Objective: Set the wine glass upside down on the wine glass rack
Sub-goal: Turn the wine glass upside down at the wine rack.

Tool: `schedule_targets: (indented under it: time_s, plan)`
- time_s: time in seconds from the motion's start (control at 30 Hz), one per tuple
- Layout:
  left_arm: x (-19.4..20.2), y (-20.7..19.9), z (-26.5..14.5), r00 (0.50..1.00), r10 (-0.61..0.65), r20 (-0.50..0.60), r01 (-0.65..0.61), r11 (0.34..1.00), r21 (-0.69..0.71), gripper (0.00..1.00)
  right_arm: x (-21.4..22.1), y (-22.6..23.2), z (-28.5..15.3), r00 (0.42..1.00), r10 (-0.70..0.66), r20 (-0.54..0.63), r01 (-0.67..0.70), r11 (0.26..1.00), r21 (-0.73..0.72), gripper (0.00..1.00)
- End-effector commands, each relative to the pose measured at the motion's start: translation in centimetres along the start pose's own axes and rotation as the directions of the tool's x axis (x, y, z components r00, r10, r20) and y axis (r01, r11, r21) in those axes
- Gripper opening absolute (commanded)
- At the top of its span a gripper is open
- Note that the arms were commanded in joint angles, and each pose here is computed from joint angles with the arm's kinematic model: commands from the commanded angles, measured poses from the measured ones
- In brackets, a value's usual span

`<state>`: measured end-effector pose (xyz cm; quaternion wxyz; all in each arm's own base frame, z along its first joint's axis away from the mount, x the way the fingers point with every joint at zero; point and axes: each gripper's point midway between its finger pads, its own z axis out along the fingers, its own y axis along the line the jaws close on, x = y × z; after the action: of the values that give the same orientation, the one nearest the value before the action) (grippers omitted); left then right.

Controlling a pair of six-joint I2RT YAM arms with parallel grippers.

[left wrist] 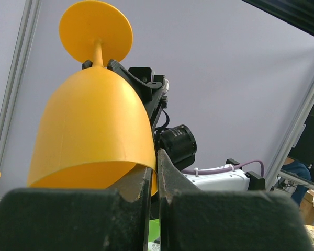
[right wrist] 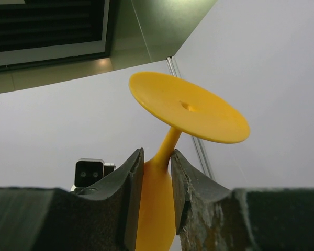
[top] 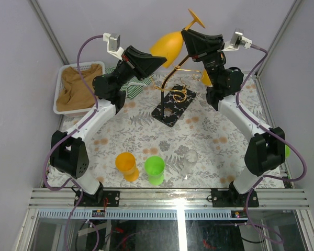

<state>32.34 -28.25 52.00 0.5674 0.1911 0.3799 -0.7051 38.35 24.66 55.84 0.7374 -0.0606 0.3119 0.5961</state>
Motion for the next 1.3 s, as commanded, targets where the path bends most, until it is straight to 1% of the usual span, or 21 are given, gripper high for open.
schedule_targets:
  time_s: [0.0, 0.07, 0.5, 0.6, 0.67, 0.77, 0.8, 0.9, 1.0, 1.17, 1.27]
  plan:
    - [0.8, -3.1, 0.6, 0.999, 0.025, -0.038, -0.021, 0.993, 0.116, 0.0, 1.4, 0.7, 0.5, 0.999, -0.003, -0.042, 0.001, 0.999, -0.038, 0.34]
    - [0.9, -3.3, 0.6, 0.999, 0.027, -0.043, -0.021, 0.992, 0.121, 0.0, 1.5, 0.5, 0.5, 0.999, 0.001, -0.039, -0.002, 0.999, -0.032, 0.4]
    - [1.1, -3.3, 0.4, 0.999, 0.022, -0.044, -0.016, 0.992, 0.123, 0.0, 1.4, 0.4, 0.6, 0.999, 0.004, -0.033, -0.005, 1.0, -0.03, 0.39]
    - [1.1, -3.2, 0.4, 0.999, 0.019, -0.043, -0.013, 0.992, 0.122, 0.0, 1.4, 0.4, 0.6, 0.999, 0.005, -0.033, -0.006, 1.0, -0.029, 0.32]
    - [1.1, -3.1, 0.4, 0.999, 0.016, -0.042, -0.011, 0.992, 0.123, 0.0, 1.4, 0.5, 0.6, 0.999, 0.004, -0.035, -0.005, 0.999, -0.033, 0.22]
    - [1.3, -3.0, 0.3, 0.999, 0.004, -0.046, 0.002, 0.992, 0.127, 0.0, 1.4, 0.5, 0.6, 0.999, 0.005, -0.039, -0.006, 0.999, -0.031, 0.03]
    - [1.3, -3.0, 0.2, 0.999, 0.002, -0.045, 0.004, 0.992, 0.128, 0.01, 1.4, 0.6, 0.6, 0.999, 0.005, -0.04, -0.006, 0.999, -0.032, 0.0]
    - [1.4, -3.0, 0.2, 0.999, 0.001, -0.046, 0.005, 0.992, 0.129, 0.04, 1.5, 0.5, 0.5, 0.999, 0.007, -0.044, -0.008, 1.0, -0.028, 0.0]
    - [1.5, -3.2, 0.1, 0.999, 0.014, -0.052, -0.007, 0.991, 0.133, 0.11, 1.4, 0.4, 0.4, 0.999, 0.006, -0.044, -0.006, 1.0, -0.02, 0.0]
    - [1.7, -3.2, 0.0, 0.998, 0.026, -0.066, -0.017, 0.991, 0.132, 0.13, 1.4, 0.3, 0.3, 0.999, -0.013, -0.042, 0.012, 1.0, -0.008, 0.0]
    - [1.9, -3.3, -0.1, 0.997, 0.034, -0.076, -0.024, 0.991, 0.129, 0.22, 1.6, -0.3, 0.0, 0.998, -0.031, -0.047, 0.032, 0.999, 0.011, 0.0]
